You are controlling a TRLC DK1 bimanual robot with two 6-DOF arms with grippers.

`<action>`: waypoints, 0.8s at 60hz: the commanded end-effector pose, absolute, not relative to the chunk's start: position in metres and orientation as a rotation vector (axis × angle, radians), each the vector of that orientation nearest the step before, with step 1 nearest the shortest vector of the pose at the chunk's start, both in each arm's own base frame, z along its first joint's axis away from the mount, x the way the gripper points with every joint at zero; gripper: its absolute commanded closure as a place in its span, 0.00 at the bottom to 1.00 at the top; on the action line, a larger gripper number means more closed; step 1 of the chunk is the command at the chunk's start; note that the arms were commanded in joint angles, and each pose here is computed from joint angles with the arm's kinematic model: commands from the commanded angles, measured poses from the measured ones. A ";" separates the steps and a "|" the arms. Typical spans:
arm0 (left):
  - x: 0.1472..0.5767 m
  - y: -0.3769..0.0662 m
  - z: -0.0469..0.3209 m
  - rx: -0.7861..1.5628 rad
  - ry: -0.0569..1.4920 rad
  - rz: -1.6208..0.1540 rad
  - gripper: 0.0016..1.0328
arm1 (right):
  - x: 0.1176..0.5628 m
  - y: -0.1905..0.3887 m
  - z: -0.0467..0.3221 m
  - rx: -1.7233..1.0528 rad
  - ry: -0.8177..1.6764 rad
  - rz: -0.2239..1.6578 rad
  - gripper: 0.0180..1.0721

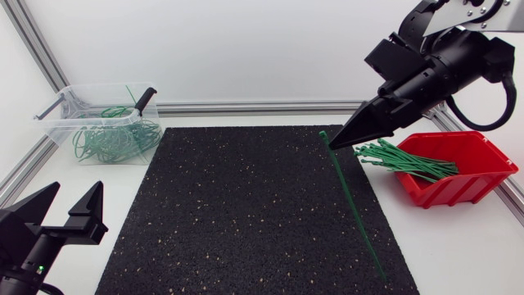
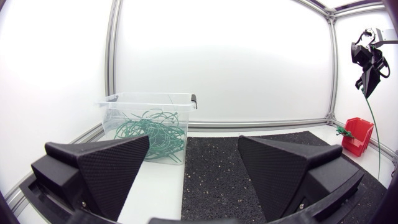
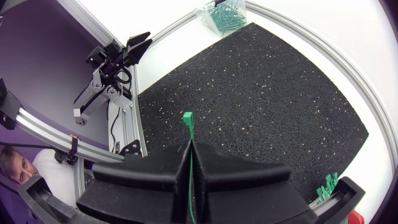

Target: Take a green cable tie from the red box, thread the tail through the head to close it, then place it in the transparent bin on the left.

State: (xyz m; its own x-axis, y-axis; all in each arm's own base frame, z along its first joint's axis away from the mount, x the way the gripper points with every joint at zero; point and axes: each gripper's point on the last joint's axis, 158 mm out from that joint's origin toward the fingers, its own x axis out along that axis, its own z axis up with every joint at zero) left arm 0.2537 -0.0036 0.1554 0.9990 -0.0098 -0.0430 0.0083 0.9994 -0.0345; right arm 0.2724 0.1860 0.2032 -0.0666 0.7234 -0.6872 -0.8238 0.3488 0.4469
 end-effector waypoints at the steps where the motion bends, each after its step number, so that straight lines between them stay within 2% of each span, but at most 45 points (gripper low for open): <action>1: 0.254 -0.003 0.136 -0.065 0.094 -0.002 0.04 | 0.264 0.195 0.196 -0.084 1.070 1.290 0.95; 13: 0.248 -0.021 0.157 -0.116 0.128 -0.082 0.04 | 0.258 0.216 0.190 -0.057 1.064 1.335 0.95; 23: 0.253 -0.038 0.170 -0.158 0.226 -0.164 0.04 | 0.250 0.234 0.193 -0.029 1.045 1.386 0.95; 35: 0.262 -0.070 0.161 -0.217 0.422 -0.306 0.07 | 0.243 0.250 0.186 0.004 1.034 1.414 0.95; 43: 0.273 -0.090 0.149 -0.233 0.620 -0.382 0.09 | 0.245 0.255 0.184 0.035 1.018 1.425 0.95; 48: 0.276 -0.107 0.153 -0.221 0.648 -0.481 0.09 | 0.247 0.257 0.182 0.054 1.017 1.435 0.95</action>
